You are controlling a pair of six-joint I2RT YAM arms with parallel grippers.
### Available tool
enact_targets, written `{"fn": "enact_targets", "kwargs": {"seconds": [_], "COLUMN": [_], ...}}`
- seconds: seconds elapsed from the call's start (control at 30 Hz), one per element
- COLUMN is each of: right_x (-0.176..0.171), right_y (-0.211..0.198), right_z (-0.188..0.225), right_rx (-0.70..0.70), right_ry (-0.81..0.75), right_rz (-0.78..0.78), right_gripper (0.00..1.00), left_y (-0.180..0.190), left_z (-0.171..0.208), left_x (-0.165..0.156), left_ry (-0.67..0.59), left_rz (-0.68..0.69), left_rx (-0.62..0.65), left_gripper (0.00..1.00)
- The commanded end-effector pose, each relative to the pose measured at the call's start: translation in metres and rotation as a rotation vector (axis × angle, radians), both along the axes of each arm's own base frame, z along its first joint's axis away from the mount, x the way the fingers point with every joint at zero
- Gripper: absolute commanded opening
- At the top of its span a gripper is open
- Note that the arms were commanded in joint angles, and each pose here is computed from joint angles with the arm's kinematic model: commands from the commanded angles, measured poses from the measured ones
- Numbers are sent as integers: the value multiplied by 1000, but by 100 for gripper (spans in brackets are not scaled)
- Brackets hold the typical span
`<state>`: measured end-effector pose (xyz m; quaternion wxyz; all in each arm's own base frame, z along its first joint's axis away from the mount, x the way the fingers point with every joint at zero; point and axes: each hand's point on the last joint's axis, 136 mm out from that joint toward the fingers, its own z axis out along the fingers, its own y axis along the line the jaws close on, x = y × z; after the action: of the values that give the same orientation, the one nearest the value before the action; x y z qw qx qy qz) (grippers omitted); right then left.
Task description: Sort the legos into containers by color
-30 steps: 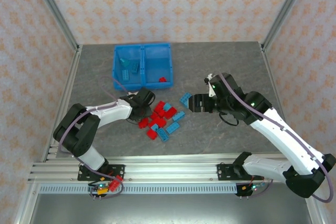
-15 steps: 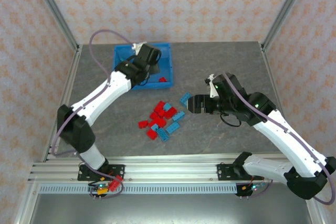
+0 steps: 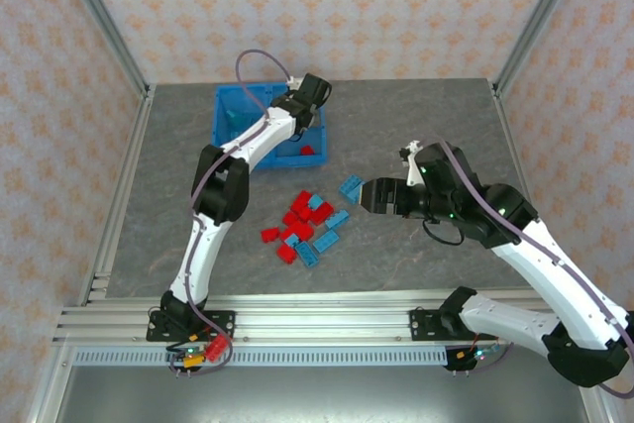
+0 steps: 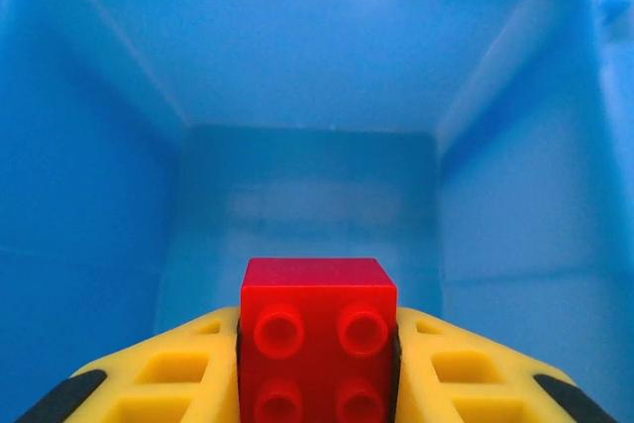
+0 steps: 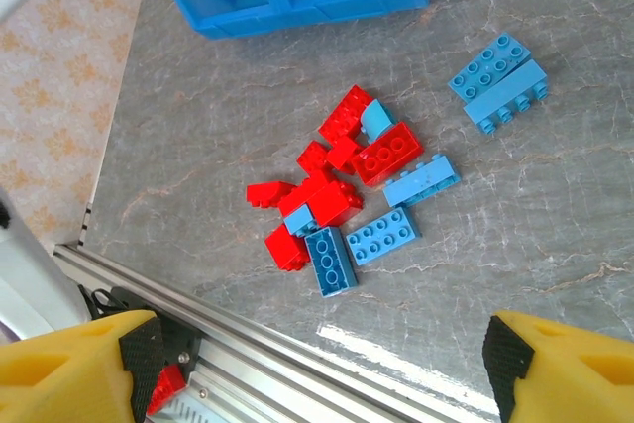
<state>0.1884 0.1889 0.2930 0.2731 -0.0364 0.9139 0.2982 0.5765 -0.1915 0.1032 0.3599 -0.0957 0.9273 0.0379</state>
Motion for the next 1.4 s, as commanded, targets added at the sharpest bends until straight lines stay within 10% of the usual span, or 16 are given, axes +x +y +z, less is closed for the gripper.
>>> {"fn": "enact_targets", "kwargs": {"seconds": [0.0, 0.3, 0.63, 0.9, 1.1, 1.37], "right_x": [-4, -4, 17, 61, 100, 137], "right_y": [-10, -12, -23, -13, 13, 20], "right_z": [-3, -4, -29, -78, -125, -211], "right_rx": [-9, -6, -44, -43, -53, -204], "right_ry": [2, 6, 14, 77, 185, 359], "right_rz": [-38, -54, -215, -394, -404, -431], "right_gripper": [86, 86, 89, 98, 97, 86], "left_y": [4, 0, 2, -36, -40, -25], "left_z": [24, 51, 195, 270, 212, 138], "left_x": [5, -1, -84, -249, -375, -462], "left_ry": [-28, -45, -250, -436, -389, -256], "left_rz": [24, -31, -175, -825, -1415, -1771], "left_rx": [-35, -57, -244, -117, 120, 153], "left_gripper": [35, 57, 60, 62, 78, 99]}}
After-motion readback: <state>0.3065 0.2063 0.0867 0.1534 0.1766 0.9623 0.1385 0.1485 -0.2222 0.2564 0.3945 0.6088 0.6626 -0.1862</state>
